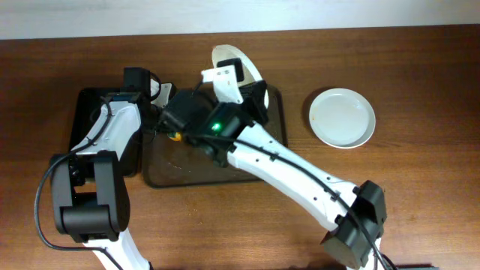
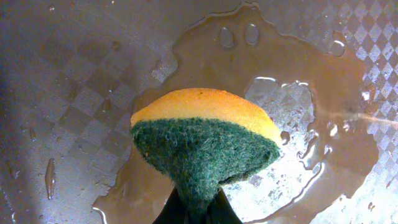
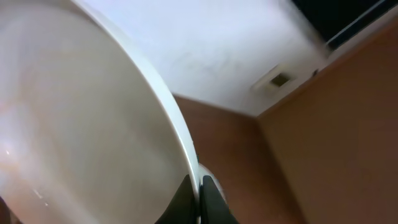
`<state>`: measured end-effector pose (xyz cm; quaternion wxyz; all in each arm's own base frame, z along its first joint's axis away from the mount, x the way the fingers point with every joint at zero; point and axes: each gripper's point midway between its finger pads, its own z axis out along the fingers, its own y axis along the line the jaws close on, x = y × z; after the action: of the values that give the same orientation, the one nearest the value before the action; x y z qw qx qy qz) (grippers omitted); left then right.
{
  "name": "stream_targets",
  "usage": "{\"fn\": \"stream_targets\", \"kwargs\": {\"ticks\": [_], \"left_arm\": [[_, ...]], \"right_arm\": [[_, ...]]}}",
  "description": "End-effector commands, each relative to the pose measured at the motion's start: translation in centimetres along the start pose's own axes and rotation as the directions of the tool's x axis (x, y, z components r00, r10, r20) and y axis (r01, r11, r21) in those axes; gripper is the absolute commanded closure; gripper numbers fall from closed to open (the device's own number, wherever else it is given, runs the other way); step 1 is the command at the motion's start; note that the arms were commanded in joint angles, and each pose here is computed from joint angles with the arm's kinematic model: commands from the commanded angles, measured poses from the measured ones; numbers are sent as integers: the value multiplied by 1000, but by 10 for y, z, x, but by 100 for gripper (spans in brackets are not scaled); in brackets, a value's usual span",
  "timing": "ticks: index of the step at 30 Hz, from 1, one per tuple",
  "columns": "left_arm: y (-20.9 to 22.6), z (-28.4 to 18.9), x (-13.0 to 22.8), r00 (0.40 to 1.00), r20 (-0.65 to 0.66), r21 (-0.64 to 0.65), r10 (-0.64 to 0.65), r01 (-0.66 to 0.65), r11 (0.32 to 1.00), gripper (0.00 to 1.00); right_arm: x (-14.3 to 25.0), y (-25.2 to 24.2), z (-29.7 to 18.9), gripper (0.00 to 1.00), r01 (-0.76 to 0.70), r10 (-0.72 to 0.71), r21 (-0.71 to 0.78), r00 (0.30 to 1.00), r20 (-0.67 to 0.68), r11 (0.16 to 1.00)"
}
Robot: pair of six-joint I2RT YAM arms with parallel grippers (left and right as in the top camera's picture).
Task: Clean dirty plates on tray and stack at the side
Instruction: 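Lift the sponge away and raise the plate with the right gripper, then carry the plate right and stack it on the cleaned plates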
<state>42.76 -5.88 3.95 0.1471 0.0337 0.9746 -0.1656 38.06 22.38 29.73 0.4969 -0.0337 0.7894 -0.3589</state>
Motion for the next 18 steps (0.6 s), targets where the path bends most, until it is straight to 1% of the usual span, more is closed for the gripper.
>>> {"fn": "stream_targets", "kwargs": {"ticks": [1,6,10,11,13,15,16,18], "left_arm": [[-3,2,1,1000,-5,22,-9,10,1000,100],[-3,2,1,1000,-5,22,-9,9,1000,100],[-4,3,2,1000,-6,23,-7,7,1000,100],[-4,3,2,1000,-6,23,-7,7,1000,100],[-4,3,2,1000,-6,23,-7,7,1000,100],[-4,3,1,1000,-5,23,-7,7,1000,100],[-4,3,1,1000,-5,23,-7,7,1000,100],[-4,3,1,1000,-5,23,-7,7,1000,100]], "right_arm": [[-23,-30,-14,96,-56,46,95,993,108,994],[-22,-28,-14,96,-58,49,86,993,104,995],[-3,-12,5,96,-63,62,-21,998,-30,998],[4,-8,12,96,-68,64,-52,995,-76,996],[23,0,34,96,-94,64,-133,975,-211,987],[45,7,60,96,-141,49,-228,928,-368,963],[61,7,80,96,-199,42,-286,879,-475,937],[74,4,99,96,-270,40,-330,825,-564,905]]}}
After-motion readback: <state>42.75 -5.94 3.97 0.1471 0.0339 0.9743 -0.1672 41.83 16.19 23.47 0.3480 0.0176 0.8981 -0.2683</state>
